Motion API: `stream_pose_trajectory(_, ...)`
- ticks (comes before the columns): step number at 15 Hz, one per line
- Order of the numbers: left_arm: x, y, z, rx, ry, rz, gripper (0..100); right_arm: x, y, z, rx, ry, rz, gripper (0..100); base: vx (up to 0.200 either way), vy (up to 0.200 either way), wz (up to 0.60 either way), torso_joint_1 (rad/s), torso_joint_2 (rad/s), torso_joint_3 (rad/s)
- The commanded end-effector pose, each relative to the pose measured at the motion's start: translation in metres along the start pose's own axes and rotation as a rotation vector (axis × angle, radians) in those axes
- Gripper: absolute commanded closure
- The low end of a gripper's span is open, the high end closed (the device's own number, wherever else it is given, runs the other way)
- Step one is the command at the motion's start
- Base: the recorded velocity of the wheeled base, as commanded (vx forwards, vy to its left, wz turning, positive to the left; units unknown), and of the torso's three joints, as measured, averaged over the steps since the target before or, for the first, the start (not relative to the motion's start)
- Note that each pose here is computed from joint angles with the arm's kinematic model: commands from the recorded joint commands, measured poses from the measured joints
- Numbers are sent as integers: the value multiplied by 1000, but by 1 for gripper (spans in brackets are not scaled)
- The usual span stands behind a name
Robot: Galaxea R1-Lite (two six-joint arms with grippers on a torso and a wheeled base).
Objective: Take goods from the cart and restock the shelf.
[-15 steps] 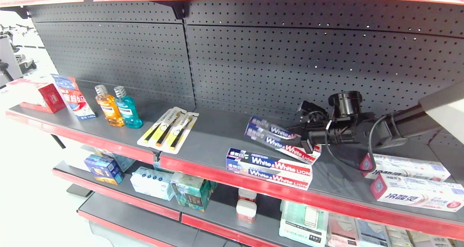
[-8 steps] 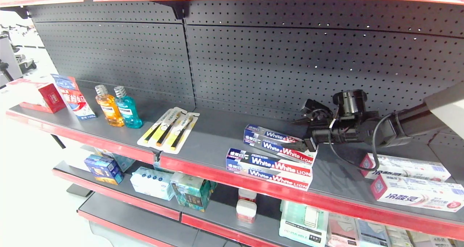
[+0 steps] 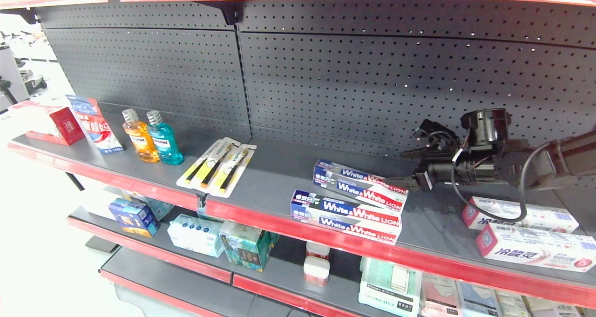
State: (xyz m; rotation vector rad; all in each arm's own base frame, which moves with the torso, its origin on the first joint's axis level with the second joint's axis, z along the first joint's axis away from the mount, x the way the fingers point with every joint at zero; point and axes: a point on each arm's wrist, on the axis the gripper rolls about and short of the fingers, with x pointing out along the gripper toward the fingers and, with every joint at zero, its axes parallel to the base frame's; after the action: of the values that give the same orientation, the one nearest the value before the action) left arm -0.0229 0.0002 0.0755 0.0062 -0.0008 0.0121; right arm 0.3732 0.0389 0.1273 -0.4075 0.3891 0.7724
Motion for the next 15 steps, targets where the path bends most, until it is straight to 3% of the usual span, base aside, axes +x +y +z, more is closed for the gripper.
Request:
stream_pose_trajectory(1, 0, 0, 0, 0, 1, 0, 0, -12, 6, -1, 5, 23, -26, 0, 0, 0, 0, 0, 0, 0)
stream_pose_trajectory(15, 0, 0, 0, 0, 1, 0, 0, -10, 23, -27, -25, 189, -88, 0, 0, 0, 0, 0, 0, 0)
